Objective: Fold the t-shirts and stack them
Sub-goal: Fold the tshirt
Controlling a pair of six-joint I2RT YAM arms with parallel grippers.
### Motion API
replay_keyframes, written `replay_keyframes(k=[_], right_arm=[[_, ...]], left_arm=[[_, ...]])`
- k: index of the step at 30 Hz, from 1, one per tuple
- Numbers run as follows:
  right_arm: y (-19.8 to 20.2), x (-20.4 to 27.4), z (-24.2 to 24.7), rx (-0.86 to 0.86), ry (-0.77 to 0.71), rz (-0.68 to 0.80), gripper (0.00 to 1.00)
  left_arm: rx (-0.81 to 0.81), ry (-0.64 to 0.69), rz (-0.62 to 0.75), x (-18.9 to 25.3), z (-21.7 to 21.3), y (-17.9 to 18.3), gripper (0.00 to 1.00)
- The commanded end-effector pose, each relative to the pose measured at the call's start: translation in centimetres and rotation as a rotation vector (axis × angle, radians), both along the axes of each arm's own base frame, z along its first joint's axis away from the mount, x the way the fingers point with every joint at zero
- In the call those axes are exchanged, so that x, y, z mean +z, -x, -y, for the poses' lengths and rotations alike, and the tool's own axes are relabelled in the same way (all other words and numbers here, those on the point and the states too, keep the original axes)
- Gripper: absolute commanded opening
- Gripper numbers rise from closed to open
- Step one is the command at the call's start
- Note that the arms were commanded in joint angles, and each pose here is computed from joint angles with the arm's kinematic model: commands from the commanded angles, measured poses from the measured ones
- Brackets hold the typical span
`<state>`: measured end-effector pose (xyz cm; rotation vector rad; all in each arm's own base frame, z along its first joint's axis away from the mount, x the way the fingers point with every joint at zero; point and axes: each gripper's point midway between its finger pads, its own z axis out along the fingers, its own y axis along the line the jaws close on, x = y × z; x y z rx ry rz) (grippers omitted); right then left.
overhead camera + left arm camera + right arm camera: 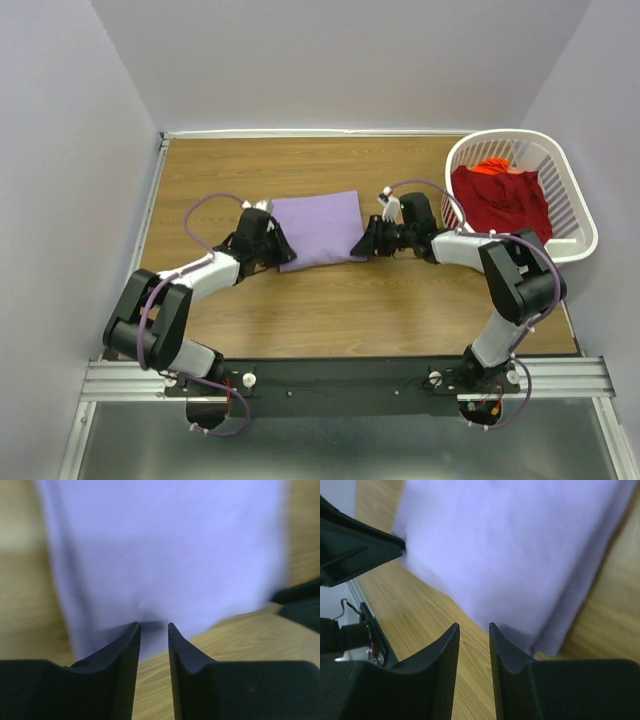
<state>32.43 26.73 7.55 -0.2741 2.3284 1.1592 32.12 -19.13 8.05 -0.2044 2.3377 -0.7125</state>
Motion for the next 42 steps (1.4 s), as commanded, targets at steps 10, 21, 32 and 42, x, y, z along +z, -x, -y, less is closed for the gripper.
replay_keyframes(k=[10, 21, 32, 42], right_arm=[[1.2, 0.2, 1.5, -0.008, -0.044, -0.003, 0.38], [3.4, 8.2, -10.7, 0.217, -0.380, 0.012, 0.48], [1.5, -5.6, -13.2, 0.100, -0.331, -0.184, 0.50], [-0.1, 3.0, -11.7, 0.084, -0.180, 0.037, 0.54]], left_arm=[[0.166, -0.057, -0.080, -2.6, -4.4, 2.4, 0.39], [0.387, -0.119, 0.355, 10.5, -10.5, 2.0, 0.72], [0.384, -0.118, 0.360, 10.7, -10.6, 2.4, 0.75], [0.255, -0.203, 0.173, 5.7, -8.4, 0.9, 0.75]])
